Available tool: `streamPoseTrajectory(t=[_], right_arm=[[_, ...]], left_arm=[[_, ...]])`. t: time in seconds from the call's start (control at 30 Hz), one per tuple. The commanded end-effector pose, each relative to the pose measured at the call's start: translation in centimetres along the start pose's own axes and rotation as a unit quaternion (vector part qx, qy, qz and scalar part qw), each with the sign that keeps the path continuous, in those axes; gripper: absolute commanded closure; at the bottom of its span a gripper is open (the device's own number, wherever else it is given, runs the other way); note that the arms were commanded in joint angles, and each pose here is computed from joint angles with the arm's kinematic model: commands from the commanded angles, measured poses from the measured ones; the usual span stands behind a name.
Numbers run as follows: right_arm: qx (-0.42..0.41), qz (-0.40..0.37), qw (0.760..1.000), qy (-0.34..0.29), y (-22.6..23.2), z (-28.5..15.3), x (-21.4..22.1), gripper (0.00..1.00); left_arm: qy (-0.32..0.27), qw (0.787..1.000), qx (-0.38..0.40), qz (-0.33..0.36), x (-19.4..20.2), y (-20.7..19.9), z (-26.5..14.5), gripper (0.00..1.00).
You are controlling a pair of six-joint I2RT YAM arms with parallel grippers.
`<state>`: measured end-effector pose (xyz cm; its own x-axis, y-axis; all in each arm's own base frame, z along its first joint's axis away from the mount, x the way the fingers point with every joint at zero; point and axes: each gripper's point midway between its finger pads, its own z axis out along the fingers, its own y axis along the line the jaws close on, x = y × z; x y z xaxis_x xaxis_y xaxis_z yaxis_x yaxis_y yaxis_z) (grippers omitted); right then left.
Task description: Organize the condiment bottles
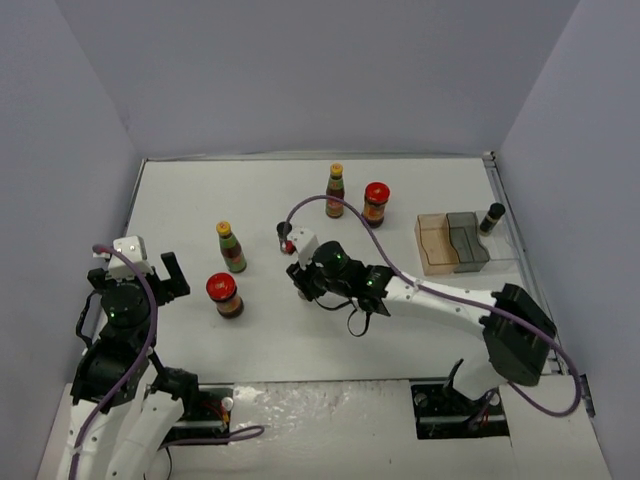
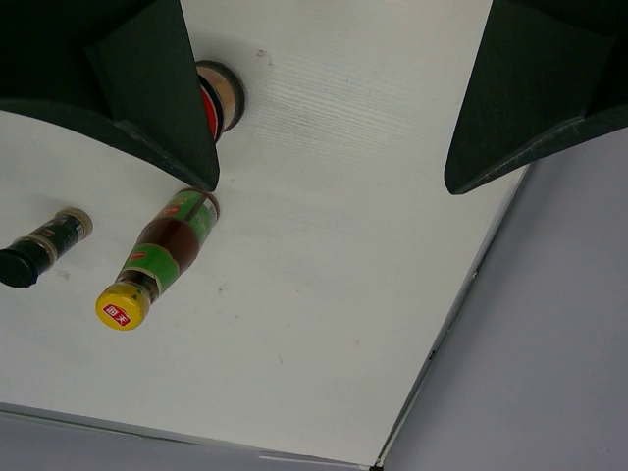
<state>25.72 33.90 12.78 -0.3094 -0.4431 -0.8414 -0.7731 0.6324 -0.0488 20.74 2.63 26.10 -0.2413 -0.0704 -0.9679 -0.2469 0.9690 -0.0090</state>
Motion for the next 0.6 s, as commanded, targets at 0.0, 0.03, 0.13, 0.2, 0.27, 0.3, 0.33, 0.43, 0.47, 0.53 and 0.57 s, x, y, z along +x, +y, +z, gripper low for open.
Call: streamPoseTrajectory(t=[0.0,0.03,0.13,0.2,0.27,0.3,0.33,0.43,0.47,0.53,0.57], right_arm=[[0.185,0.108,0.973,-0.089,-11.9,-8.3,-4.8,1.00],[0.227,0.126,0.961,-0.093,-14.5,-10.1,-4.6,1.00],[0.323,0.184,0.923,-0.100,-20.6,-14.9,-3.5,1.00],[0.384,0.234,0.887,-0.106,-25.1,-18.1,-1.9,1.00],[0.437,0.284,0.845,-0.118,-29.1,-21.2,-0.1,1.00],[0.457,0.305,0.827,-0.120,-30.5,-22.2,0.8,1.00],[0.474,0.323,0.810,-0.118,-31.8,-23.0,1.9,1.00],[0.516,0.372,0.764,-0.106,-35.1,-24.5,5.0,1.00],[0.529,0.383,0.750,-0.105,-36.0,-25.0,5.8,1.00],[0.550,0.397,0.727,-0.106,-37.5,-25.8,7.0,1.00],[0.557,0.401,0.720,-0.110,-38.1,-26.0,7.5,1.00]], left_arm=[[-0.032,0.999,0.001,-0.012,-2.2,-0.1,0.0,0.03],[-0.032,0.999,0.001,-0.012,-2.2,-0.1,0.0,0.03],[-0.031,0.999,0.002,-0.014,-2.2,-0.2,0.0,0.03],[-0.031,0.999,0.003,-0.015,-2.2,-0.2,0.0,0.03],[-0.031,0.999,0.004,-0.016,-2.2,-0.3,-0.1,0.03],[-0.031,0.999,0.005,-0.017,-2.3,-0.3,-0.1,0.03],[-0.033,0.999,0.006,-0.018,-2.3,-0.3,-0.2,0.03],[-0.038,0.999,0.007,-0.019,-2.5,-0.2,-0.4,0.03],[-0.039,0.999,0.008,-0.019,-2.5,-0.2,-0.4,0.03],[-0.040,0.999,0.011,-0.019,-2.5,-0.3,-0.5,0.03],[-0.040,0.999,0.011,-0.019,-2.5,-0.3,-0.6,0.03]])
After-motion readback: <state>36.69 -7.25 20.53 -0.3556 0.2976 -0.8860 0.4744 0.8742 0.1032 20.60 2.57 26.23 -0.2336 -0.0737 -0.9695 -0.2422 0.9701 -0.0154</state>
